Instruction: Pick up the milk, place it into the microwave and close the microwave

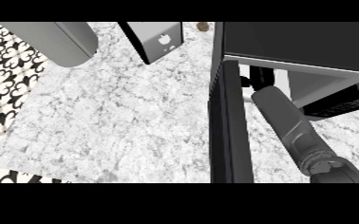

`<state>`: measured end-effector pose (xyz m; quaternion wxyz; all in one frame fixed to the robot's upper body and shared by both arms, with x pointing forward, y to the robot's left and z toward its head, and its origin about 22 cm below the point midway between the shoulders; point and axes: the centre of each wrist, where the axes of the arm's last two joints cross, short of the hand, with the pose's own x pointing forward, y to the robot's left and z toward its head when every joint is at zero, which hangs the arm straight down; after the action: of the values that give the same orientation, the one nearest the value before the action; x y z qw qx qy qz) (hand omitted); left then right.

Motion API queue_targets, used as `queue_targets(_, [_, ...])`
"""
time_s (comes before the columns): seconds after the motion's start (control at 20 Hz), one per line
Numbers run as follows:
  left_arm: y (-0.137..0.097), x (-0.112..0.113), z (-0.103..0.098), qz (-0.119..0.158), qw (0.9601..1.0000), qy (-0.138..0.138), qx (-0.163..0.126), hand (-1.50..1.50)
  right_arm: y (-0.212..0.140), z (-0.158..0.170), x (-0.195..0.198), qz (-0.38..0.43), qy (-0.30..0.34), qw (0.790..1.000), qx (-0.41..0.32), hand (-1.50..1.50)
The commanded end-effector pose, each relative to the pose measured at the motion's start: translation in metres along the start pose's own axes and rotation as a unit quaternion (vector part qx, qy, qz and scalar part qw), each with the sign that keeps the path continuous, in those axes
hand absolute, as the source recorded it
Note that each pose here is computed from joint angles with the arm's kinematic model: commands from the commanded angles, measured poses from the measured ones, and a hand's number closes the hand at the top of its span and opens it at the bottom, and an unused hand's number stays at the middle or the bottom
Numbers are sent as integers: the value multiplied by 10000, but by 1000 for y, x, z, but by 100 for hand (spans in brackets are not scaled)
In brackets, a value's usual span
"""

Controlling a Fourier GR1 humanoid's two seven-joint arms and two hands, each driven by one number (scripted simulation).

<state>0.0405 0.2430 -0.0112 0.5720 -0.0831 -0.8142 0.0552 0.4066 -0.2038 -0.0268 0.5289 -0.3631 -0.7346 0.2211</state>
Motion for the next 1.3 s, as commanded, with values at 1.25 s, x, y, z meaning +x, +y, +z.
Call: queue_targets(1.25, [-25, 14, 11, -48, 9995, 259, 164, -150, 9, 116, -81, -3460, 22, 9376, 352, -150])
